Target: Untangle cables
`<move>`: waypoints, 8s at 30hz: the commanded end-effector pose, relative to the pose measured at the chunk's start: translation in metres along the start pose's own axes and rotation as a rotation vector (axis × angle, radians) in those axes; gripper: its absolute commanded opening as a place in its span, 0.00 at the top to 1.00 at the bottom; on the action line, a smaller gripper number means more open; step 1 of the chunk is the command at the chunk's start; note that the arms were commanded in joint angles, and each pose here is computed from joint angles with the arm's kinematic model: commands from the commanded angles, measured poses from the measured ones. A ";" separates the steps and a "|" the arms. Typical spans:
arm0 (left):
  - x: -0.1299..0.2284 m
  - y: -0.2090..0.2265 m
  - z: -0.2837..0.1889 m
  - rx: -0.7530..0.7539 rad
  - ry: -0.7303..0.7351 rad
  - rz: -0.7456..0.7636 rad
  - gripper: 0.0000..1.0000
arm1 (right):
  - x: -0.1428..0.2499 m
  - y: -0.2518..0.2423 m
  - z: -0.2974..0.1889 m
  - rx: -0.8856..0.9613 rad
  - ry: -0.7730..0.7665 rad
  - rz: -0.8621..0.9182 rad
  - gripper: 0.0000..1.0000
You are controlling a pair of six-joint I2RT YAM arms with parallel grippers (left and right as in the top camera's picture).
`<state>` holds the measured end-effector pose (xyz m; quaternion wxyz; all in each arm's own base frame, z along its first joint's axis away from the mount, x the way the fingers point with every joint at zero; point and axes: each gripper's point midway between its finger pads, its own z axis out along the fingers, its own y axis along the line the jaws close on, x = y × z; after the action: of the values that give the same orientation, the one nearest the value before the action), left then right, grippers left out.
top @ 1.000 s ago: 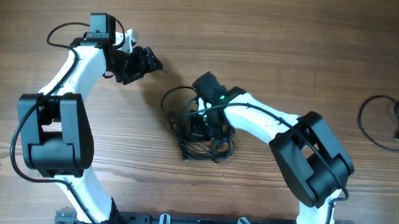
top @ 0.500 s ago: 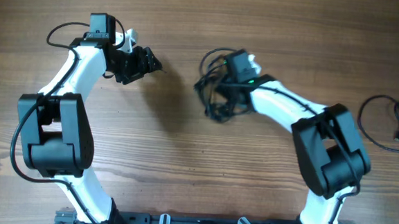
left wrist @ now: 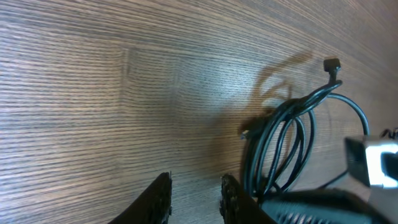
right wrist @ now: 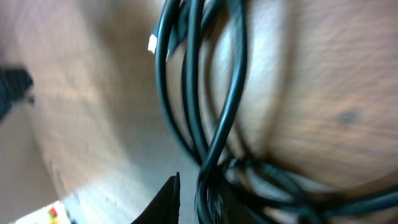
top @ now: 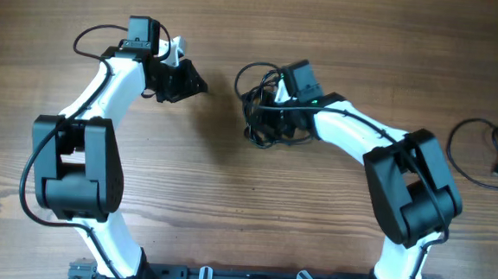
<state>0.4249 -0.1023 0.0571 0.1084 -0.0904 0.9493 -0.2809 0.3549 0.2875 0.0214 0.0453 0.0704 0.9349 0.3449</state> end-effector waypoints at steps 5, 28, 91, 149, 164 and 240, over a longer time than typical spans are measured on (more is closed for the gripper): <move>0.003 0.004 0.005 -0.003 0.012 -0.004 0.71 | 0.031 0.013 0.017 0.000 0.068 -0.055 0.79; 0.016 -0.020 0.018 0.012 0.043 0.146 0.73 | -0.035 0.014 -0.039 0.032 -0.135 -0.158 0.59; 0.067 0.002 0.068 -0.108 0.239 0.137 0.85 | -0.060 0.019 0.005 0.080 -0.399 0.185 0.70; 0.060 0.000 0.069 -0.101 0.216 0.147 0.96 | 0.015 0.004 -0.045 -0.090 0.130 -0.487 0.95; 0.059 0.000 0.070 -0.102 0.208 0.117 0.89 | -0.057 0.028 -0.031 0.088 -0.315 -0.149 0.60; 0.015 0.001 -0.006 -0.026 0.042 0.039 0.84 | 0.039 0.024 -0.028 -0.493 0.217 -0.752 0.96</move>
<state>0.4012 -0.1083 0.0270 0.0550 -0.0630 0.9652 -0.2479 0.3155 0.2942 0.0667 0.0816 -0.3110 0.7771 0.5410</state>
